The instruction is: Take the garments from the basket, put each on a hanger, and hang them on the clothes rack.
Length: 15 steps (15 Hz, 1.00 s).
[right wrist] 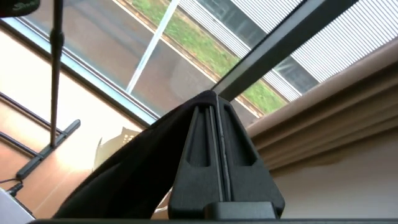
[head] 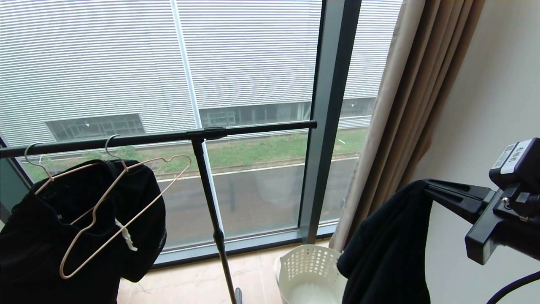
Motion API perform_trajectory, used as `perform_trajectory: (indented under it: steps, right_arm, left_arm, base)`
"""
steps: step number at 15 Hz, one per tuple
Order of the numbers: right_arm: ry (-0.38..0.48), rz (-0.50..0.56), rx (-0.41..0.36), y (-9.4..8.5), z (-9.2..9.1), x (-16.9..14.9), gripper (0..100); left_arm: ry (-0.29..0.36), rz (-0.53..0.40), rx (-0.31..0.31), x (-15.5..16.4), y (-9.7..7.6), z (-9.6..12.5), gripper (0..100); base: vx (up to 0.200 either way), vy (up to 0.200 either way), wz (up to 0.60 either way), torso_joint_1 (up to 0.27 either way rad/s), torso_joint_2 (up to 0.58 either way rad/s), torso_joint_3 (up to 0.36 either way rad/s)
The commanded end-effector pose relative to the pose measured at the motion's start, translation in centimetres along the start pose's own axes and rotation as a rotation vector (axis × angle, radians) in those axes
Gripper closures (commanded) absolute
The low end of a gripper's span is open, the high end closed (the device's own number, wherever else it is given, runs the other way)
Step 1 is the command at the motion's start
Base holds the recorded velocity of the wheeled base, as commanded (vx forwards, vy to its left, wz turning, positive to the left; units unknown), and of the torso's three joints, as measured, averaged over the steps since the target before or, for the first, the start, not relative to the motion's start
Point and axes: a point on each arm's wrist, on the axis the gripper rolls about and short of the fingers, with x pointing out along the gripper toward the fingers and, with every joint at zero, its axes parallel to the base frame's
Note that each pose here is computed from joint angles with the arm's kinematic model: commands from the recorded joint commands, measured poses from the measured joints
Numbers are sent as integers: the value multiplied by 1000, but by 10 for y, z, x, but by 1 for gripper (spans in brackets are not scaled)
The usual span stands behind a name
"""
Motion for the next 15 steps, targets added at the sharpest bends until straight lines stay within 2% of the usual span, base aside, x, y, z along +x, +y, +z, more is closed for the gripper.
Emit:
perform_trajectory:
  steps: [1,3,10,12,15]
  right_arm:
    - [3,-6,0,-1,-1,-1,100]
    - [3,-10,1,-2,-1,-1,100]
    - [4,-9,1,-1,-1,-1,100]
    - [4,-9,1,-1,-1,-1,100]
    - [4,-9,1,-1,-1,-1,100]
  left_arm:
    - [1,-1,0,0,0,0,0]
    - [3,1,0,0,0,0,0]
    - [-2,-2,-1,0,0,0,0]
    - [-1,-2,-2,0,0,0,0]
    - [-1,-2,-2,0,0,0,0]
  base:
    - [-200,0,0,2,2,2]
    - [-200,0,0,10,2,2]
    - [0,200,0,-2,3,2]
    - [-200,200,0,2,5,0]
    - [-200,0,0,4,4,1]
